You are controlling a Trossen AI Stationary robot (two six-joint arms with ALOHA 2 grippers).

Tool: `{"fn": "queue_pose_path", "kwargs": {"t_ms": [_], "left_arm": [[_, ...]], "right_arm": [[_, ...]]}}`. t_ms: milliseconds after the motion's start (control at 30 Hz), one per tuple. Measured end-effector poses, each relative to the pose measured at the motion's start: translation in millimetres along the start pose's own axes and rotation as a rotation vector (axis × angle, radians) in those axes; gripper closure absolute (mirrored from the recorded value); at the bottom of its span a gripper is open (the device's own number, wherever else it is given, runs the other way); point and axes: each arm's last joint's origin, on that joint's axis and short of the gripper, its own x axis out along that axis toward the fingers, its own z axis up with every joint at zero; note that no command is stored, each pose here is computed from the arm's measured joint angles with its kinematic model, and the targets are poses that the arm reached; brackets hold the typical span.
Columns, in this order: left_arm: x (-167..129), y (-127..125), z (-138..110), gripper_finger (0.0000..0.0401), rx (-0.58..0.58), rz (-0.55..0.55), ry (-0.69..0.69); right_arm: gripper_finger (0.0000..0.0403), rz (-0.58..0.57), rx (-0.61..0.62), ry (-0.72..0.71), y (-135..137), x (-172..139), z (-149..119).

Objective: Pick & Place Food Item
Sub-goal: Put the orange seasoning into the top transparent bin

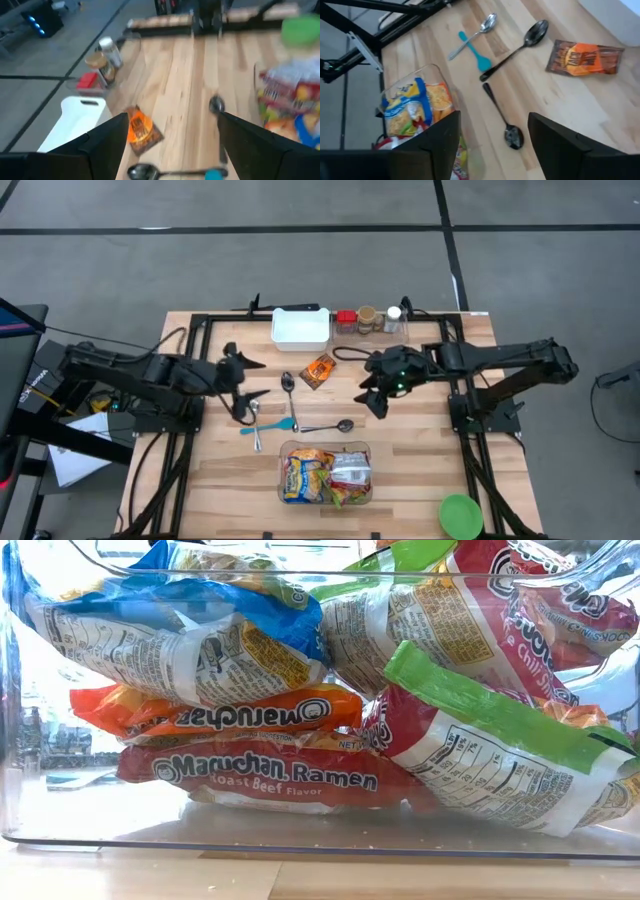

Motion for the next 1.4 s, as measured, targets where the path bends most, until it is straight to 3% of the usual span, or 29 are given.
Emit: {"fn": "queue_pose_path", "kwargs": {"t_ms": [400,567,667,800,1067,1233,1400], "left_arm": [[91.1,-39.7,-27.1,0.0101,0.263,0.011,0.279],[136.6,-49.3,-39.8,0.0101,0.245,0.018,0.298],[158.4,-47.0,-48.1,0.0101,0.18,0.024,0.311],[179.2,-34.3,-53.8,0.0102,-0.077,0.062,0.302],[208.2,-19.2,-74.4,0.0134,-0.38,0.119,0.354],[220.7,-12.7,-84.1,0.0149,-0.415,0.15,0.365],[236.2,-9.6,-95.2,0.0168,-0.423,0.038,0.388]], "right_arm": [[0.0206,0.123,0.06,-0.085,22.1,-7.1,0.2],[0.0217,0.158,0.079,-0.12,26.2,-8.1,3.1],[0.0222,0.162,0.088,-0.125,26.4,-8.2,3.7],[0.0227,0.176,0.094,-0.142,27.1,-11.0,5.1],[0.0228,0.197,0.094,-0.167,28.7,-11.6,7.8],[0.0228,0.201,0.086,-0.177,28.8,-11.8,8.8],[0.0228,0.204,0.095,-0.205,26.1,-12.1,13.5]]}}
